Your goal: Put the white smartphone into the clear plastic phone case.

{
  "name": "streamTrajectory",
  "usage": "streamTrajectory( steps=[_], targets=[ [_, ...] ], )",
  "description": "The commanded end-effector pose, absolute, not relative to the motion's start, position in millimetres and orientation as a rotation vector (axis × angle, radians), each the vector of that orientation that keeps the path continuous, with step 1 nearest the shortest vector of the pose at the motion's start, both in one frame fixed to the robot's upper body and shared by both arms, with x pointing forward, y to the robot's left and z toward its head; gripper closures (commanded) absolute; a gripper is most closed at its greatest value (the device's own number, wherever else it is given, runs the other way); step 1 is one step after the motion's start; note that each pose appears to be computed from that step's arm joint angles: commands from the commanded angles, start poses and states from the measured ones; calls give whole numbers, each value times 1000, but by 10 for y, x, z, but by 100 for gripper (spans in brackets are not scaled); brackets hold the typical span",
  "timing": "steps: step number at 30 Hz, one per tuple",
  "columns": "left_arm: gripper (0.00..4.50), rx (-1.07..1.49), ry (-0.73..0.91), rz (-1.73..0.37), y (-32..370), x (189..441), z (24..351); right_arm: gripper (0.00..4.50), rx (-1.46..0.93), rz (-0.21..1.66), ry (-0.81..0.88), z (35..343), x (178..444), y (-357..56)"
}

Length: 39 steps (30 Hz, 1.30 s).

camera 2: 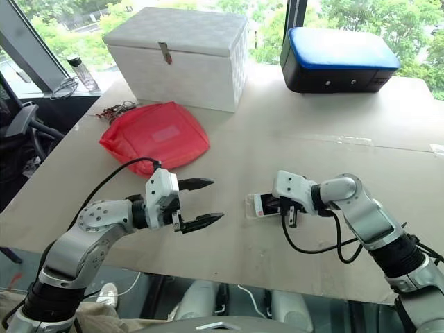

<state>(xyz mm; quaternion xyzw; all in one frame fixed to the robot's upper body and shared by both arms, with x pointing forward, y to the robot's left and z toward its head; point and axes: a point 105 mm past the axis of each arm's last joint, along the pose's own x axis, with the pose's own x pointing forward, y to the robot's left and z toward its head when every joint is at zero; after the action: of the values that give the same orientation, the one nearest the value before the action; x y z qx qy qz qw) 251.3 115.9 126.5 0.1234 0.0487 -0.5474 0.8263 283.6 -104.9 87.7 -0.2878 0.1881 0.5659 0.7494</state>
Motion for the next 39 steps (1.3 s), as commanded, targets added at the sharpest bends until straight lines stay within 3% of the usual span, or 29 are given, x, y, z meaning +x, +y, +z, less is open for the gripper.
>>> streamTrajectory(
  steps=[1, 2, 5, 8, 13, 23, 29, 39],
  targets=[
    [0, 287, 95, -1202, 1088, 2507, 1244, 444, -491, 1184, 404, 969, 2829, -1104],
    [0, 284, 102, -1206, 1071, 2514, 1221, 444, -457, 1181, 372, 1076, 2815, -1092],
    [85, 294, 108, -1225, 975, 2540, 1174, 450, -402, 1141, 302, 1370, 2751, -1139],
    [235, 319, 113, -1266, 889, 2534, 1121, 450, -426, 1060, 288, 1497, 2734, -1258],
    [448, 302, 142, -1290, 847, 2622, 1025, 450, -534, 899, 332, 1490, 2761, -1533],
    [448, 366, 230, -1339, 796, 2714, 723, 450, -704, 719, 429, 1219, 2855, -1826],
    [448, 330, 191, -1347, 567, 2821, 814, 450, -804, 844, 514, 943, 2695, -1676],
    [448, 329, 184, -1345, 533, 2902, 748, 450, -768, 1074, 458, 978, 2479, -1172]
  ],
)
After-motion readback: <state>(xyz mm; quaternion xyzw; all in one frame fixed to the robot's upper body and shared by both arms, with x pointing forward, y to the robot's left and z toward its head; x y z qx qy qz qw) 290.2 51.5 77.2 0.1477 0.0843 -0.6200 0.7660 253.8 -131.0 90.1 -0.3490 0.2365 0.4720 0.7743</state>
